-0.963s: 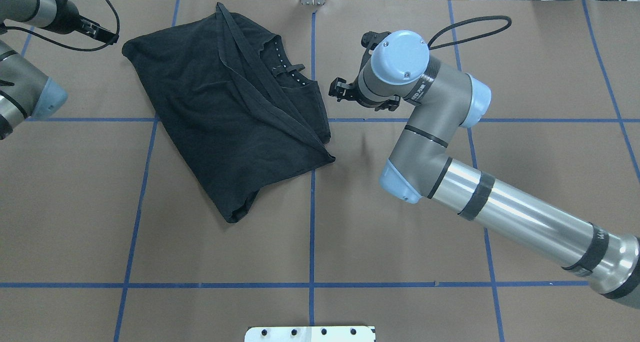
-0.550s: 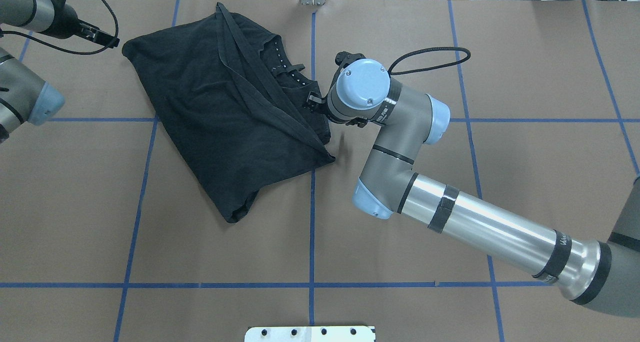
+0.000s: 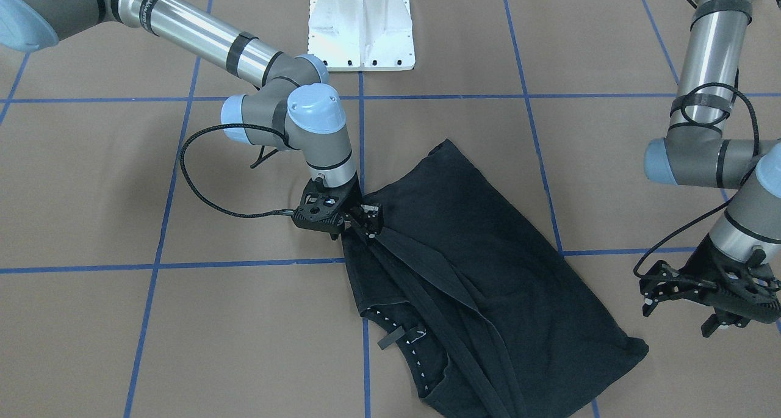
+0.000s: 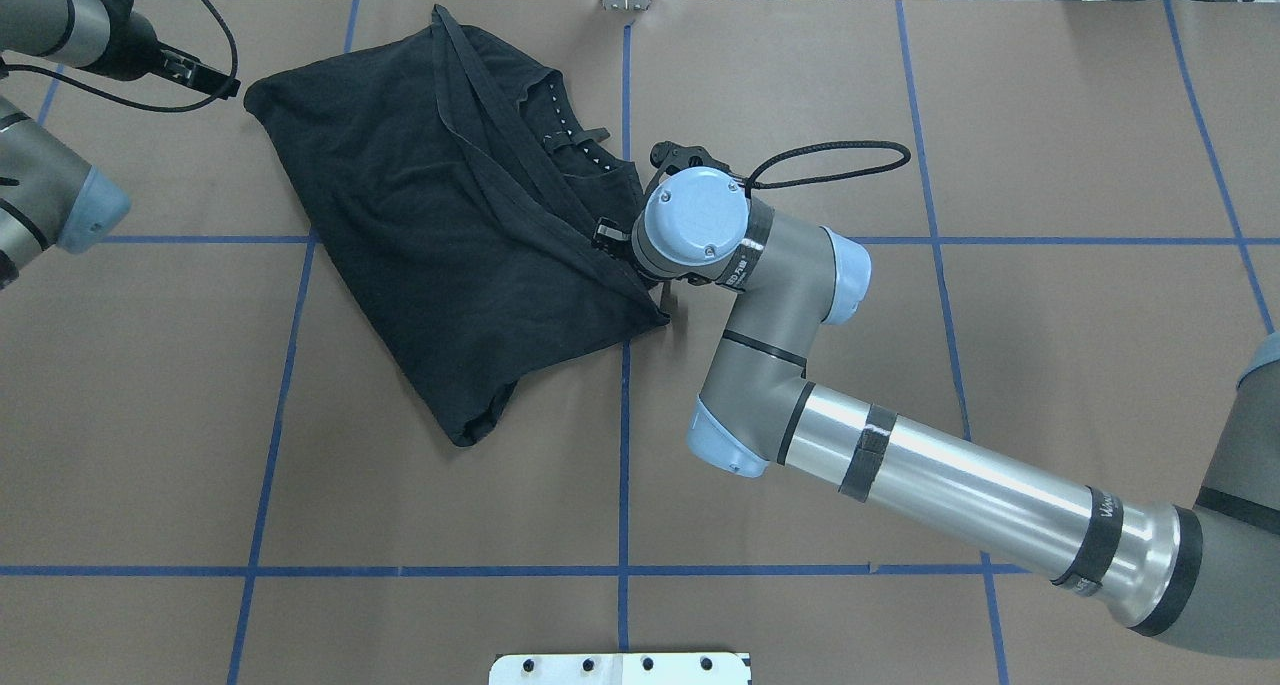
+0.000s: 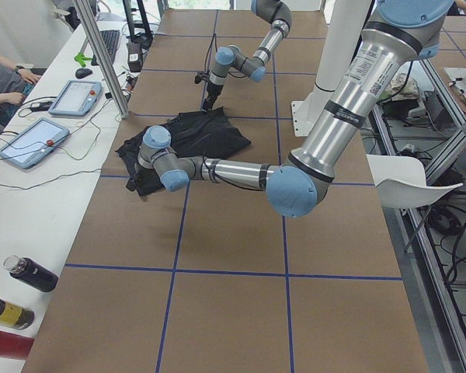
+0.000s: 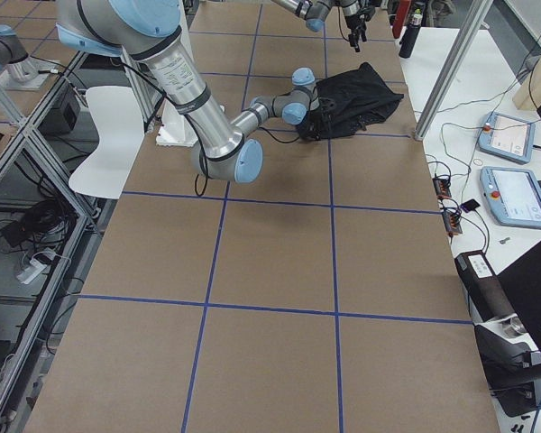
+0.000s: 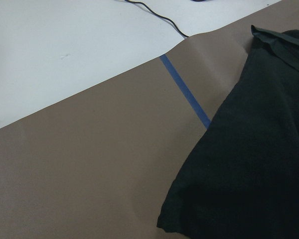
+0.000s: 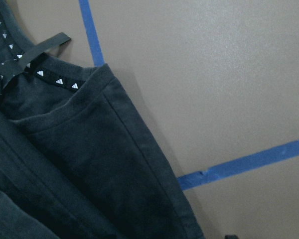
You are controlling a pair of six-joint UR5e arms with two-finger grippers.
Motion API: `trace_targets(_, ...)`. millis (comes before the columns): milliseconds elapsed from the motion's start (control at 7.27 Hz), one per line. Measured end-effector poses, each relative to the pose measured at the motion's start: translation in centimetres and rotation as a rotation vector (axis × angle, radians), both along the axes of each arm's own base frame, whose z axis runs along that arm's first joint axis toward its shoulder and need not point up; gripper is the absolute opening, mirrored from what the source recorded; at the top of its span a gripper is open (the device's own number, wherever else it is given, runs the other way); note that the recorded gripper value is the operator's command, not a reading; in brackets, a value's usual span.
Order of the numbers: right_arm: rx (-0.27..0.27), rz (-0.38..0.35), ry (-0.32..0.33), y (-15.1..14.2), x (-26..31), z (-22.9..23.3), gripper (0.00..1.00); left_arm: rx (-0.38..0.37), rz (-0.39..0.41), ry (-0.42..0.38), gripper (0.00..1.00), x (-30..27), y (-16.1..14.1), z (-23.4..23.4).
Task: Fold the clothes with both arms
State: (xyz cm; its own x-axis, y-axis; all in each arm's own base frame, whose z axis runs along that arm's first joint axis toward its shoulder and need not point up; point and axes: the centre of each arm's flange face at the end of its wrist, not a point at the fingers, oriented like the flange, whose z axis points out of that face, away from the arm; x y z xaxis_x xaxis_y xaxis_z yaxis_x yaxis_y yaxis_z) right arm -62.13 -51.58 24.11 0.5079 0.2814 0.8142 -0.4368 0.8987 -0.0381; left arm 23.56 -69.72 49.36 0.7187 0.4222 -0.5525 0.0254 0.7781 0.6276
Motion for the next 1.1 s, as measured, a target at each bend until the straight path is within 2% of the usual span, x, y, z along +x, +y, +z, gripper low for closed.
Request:
trace_targets(275, -0.001, 0.002, -0.003, 0.0, -0.1, -0.2, 0.0, 0.0, 0.001, 0.0, 1.0, 0.0, 0.0, 0.0)
trace_targets(1101, 0.023, -0.026, -0.002, -1.0, 1.8, 0.1, 0.0, -0.014, -0.009, 0.011, 1.0, 0.2, 0.0, -0.1)
